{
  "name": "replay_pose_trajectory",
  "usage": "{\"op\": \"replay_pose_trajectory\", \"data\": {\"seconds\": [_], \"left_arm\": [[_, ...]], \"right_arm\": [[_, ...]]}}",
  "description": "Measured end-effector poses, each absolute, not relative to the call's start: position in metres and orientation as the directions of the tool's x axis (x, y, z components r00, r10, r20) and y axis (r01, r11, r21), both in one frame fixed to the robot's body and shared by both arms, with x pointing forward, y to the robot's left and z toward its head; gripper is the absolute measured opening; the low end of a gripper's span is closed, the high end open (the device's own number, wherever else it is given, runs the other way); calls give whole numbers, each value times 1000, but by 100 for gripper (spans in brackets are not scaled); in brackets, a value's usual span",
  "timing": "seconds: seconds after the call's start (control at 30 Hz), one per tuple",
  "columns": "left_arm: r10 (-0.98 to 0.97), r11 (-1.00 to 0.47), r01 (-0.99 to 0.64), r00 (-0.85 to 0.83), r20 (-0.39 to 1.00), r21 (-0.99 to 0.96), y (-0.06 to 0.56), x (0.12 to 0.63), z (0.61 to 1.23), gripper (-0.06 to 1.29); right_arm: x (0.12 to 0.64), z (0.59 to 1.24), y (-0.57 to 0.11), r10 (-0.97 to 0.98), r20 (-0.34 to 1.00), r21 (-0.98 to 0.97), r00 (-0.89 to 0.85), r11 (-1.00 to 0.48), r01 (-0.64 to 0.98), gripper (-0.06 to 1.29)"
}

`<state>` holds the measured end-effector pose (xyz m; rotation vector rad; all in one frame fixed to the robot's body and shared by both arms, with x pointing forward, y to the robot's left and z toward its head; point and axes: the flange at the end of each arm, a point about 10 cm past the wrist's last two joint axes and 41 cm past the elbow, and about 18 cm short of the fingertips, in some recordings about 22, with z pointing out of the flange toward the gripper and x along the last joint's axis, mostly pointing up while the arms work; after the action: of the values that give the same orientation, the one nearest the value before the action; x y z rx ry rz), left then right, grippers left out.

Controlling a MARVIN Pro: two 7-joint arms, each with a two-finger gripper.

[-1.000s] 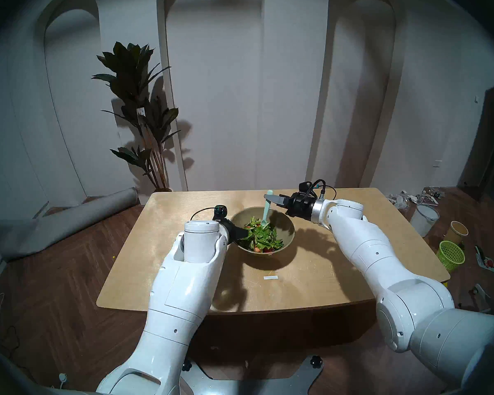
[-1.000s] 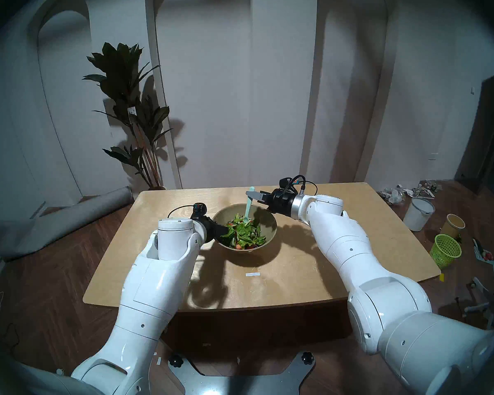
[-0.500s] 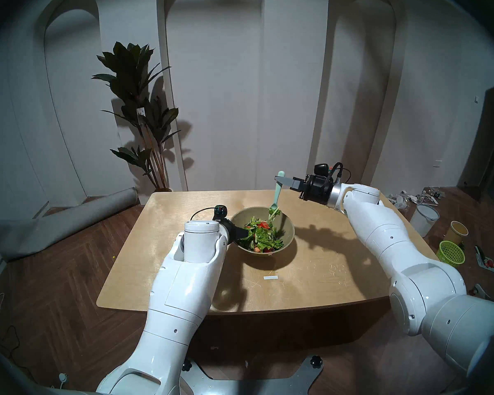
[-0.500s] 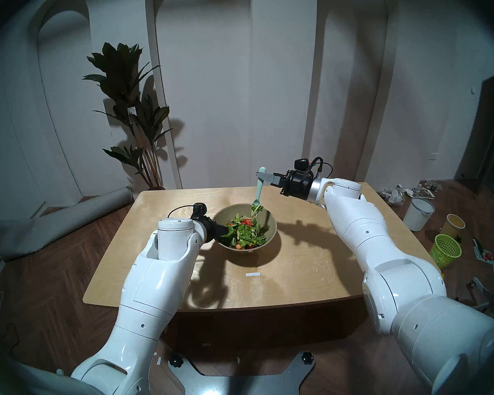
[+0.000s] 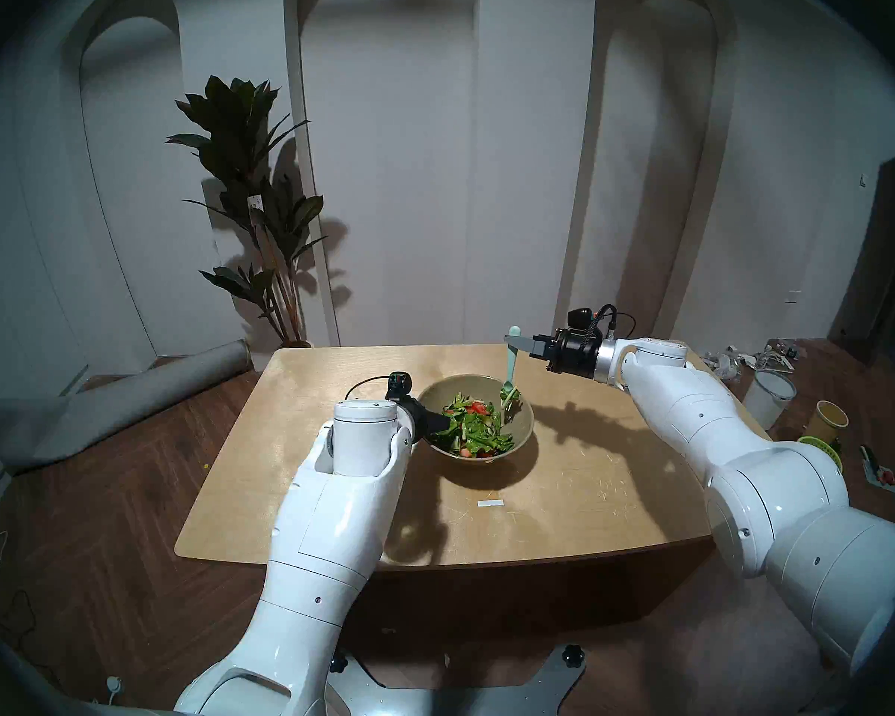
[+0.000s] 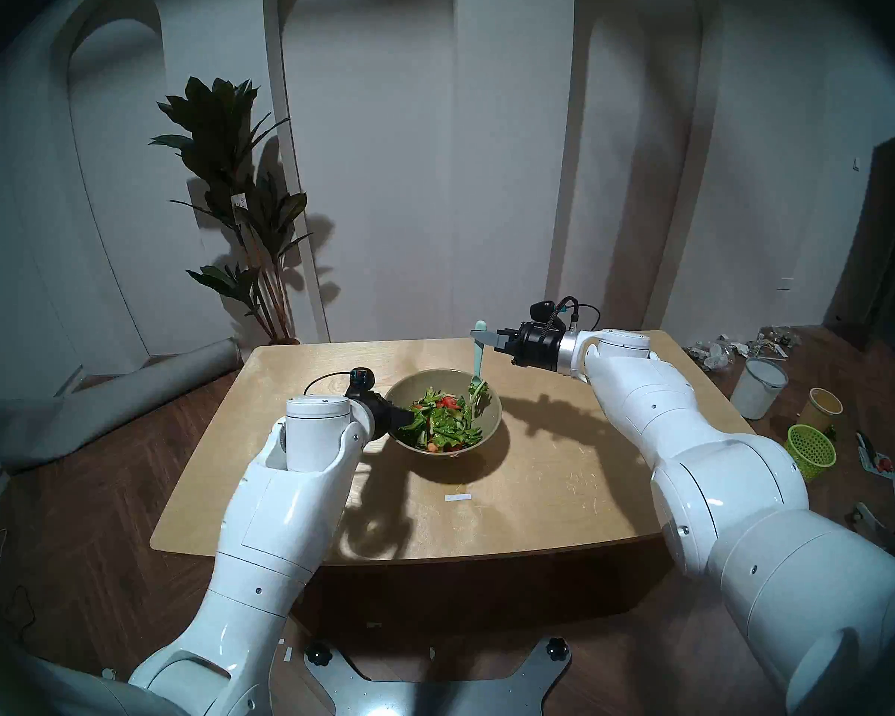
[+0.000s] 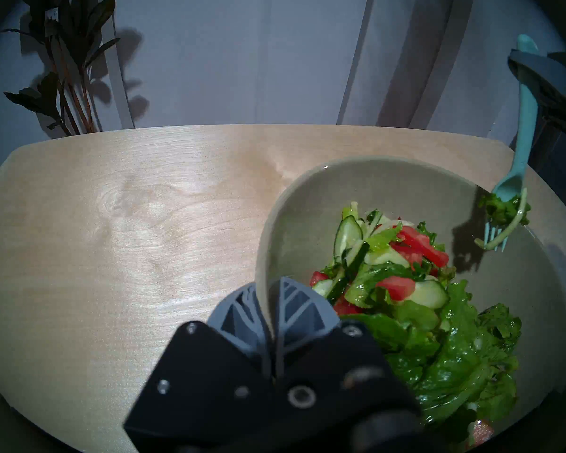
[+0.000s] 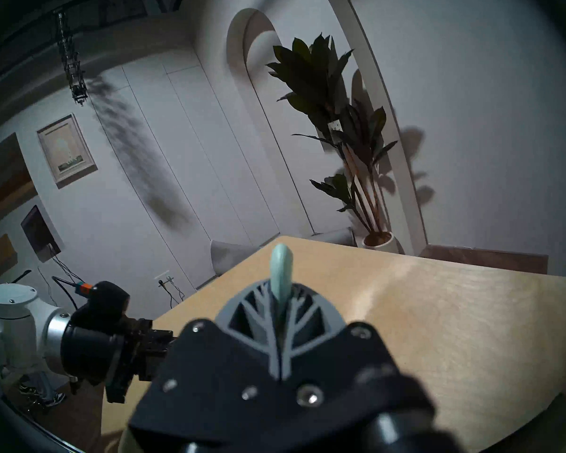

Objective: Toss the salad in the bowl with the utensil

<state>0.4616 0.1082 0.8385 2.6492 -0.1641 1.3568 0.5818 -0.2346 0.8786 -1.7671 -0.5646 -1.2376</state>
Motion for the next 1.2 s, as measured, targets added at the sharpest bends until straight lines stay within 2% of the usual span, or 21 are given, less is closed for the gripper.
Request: {"op": "replay_pose_trajectory", "data": {"seconds": [0.57, 0.9, 1.2], "left_arm": [[-24, -981, -170, 582, 813, 93, 108, 462, 839, -2], [-24, -981, -170, 582, 813, 93, 108, 462, 839, -2], [-24, -981, -170, 582, 813, 93, 108, 462, 839, -2]], "right_arm": [[593, 856, -212, -28, 909, -348, 417, -602, 719, -3], [588, 835, -190, -13, 900, -355, 436, -603, 715, -3], [582, 825, -174, -75, 888, -412, 453, -564, 715, -3]]}}
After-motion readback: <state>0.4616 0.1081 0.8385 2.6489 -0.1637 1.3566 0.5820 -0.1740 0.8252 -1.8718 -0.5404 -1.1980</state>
